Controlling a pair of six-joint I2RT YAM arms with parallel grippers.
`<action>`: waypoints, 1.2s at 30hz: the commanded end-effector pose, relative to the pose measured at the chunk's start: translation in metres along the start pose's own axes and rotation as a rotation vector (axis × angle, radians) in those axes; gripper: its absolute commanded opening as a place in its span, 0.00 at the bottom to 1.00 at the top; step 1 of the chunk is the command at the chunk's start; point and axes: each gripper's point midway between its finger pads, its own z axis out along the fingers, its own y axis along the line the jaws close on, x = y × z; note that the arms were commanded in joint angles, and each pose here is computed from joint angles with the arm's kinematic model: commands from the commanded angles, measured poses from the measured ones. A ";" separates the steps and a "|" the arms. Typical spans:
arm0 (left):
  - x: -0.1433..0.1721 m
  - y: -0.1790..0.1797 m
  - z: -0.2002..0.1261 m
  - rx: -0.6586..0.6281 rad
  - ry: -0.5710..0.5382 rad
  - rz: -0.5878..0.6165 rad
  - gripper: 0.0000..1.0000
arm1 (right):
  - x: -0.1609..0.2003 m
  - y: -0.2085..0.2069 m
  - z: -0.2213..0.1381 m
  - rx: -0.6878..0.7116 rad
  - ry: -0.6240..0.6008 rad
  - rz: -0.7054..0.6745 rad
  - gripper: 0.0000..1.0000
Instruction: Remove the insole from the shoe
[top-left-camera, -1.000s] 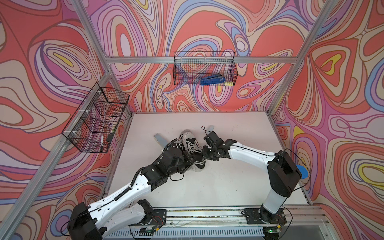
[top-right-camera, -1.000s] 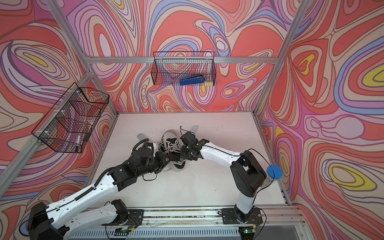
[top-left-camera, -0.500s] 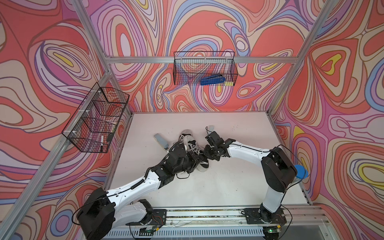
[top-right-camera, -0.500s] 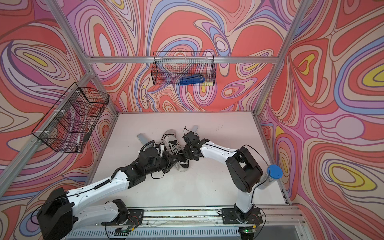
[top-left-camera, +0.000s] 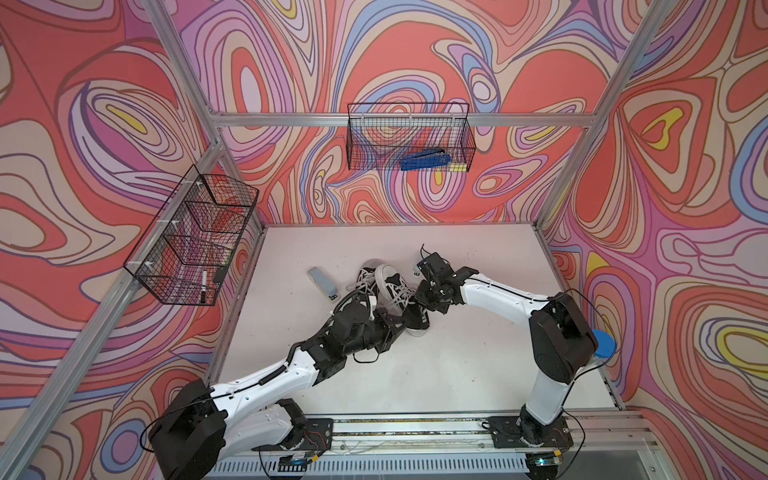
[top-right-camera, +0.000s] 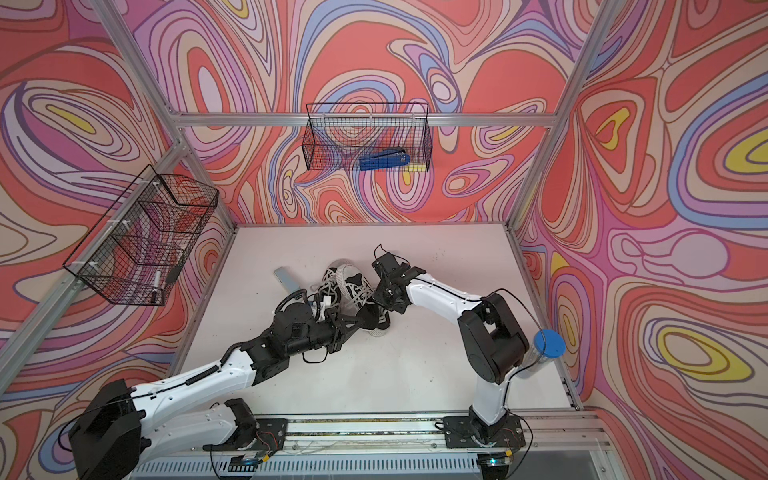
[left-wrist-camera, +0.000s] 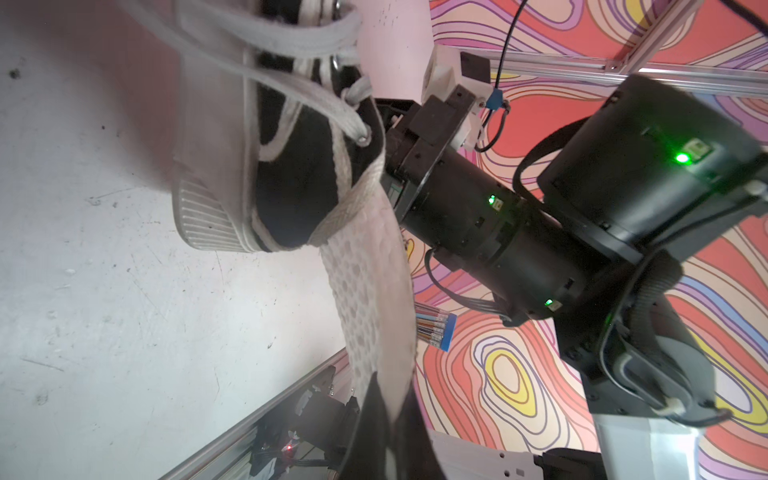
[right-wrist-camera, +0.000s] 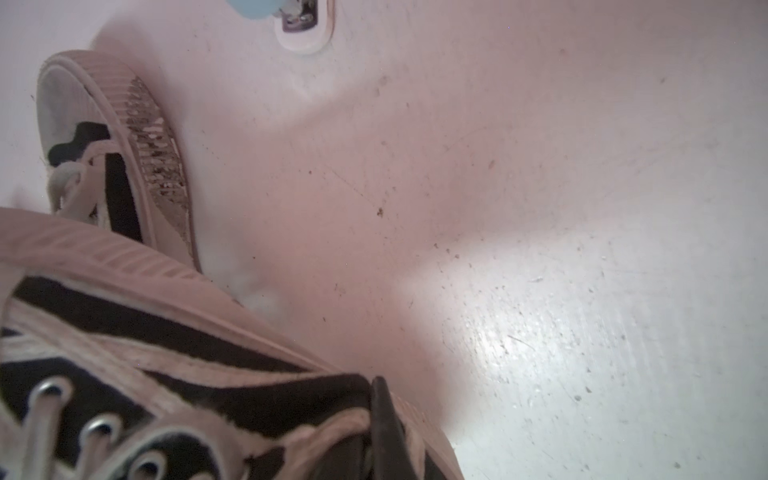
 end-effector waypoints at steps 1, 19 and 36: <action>0.042 -0.047 -0.022 0.165 0.185 0.040 0.00 | -0.060 -0.030 0.008 0.108 -0.182 0.058 0.00; -0.014 -0.007 0.063 0.060 0.061 0.029 0.00 | -0.035 -0.022 -0.048 -0.013 -0.115 -0.120 0.36; -0.020 0.005 0.064 0.028 0.030 0.011 0.00 | 0.030 -0.006 -0.088 -0.380 0.132 0.619 0.53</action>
